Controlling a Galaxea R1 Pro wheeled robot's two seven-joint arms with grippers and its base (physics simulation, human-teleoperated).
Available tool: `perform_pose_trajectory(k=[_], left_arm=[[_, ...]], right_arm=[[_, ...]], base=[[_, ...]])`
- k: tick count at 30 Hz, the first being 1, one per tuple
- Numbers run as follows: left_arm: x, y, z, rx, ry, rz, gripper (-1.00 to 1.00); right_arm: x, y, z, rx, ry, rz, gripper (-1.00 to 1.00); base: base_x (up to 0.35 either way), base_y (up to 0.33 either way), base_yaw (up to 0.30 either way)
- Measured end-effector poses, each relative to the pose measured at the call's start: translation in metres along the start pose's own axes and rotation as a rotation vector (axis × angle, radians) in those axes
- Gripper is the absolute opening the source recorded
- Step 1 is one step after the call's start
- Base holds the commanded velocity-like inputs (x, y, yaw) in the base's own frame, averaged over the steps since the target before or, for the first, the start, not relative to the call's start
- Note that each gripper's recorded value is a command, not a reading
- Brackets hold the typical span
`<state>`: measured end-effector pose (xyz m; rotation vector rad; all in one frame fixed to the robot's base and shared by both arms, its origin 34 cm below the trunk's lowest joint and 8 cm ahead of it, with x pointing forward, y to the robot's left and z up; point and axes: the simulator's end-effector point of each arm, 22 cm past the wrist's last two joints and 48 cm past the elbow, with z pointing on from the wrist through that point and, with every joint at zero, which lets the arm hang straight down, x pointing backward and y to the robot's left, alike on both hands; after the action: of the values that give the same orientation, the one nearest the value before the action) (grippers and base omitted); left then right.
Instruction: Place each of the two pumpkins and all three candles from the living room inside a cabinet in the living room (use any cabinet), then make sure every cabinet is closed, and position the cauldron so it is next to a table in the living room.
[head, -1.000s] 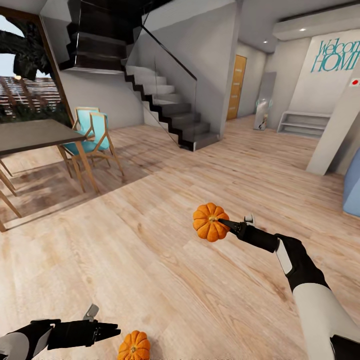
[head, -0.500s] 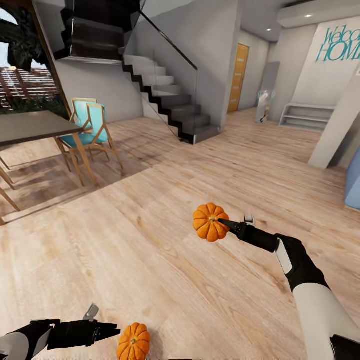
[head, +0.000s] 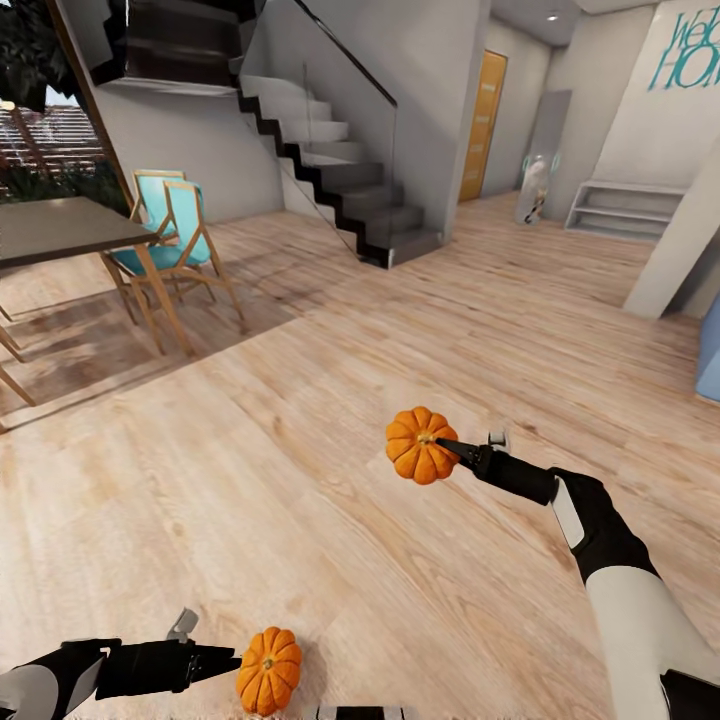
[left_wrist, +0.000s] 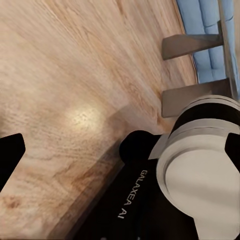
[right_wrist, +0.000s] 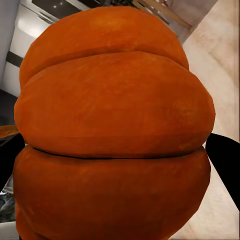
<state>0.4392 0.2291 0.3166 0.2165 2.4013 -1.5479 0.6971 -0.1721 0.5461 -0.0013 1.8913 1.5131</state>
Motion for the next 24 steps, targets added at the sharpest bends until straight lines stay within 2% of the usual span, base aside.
perform_pose_trajectory(k=[9,13,24], left_arm=[[0.010,0.009,0.004,-0.001,0.013,-0.029,1.00],[0.015,0.014,0.006,-0.001,0.020,-0.045,1.00],[0.033,0.028,0.012,-0.003,0.044,-0.096,1.00]], right_arm=[[0.014,-0.012,0.010,0.022,0.049,-0.013,-1.00],[0.020,-0.021,0.012,0.028,0.059,0.000,-1.00],[0.039,-0.052,0.014,0.052,0.080,0.046,-1.00]], base=[[0.000,0.000,0.103],[0.000,0.000,0.078],[0.000,0.000,0.183]])
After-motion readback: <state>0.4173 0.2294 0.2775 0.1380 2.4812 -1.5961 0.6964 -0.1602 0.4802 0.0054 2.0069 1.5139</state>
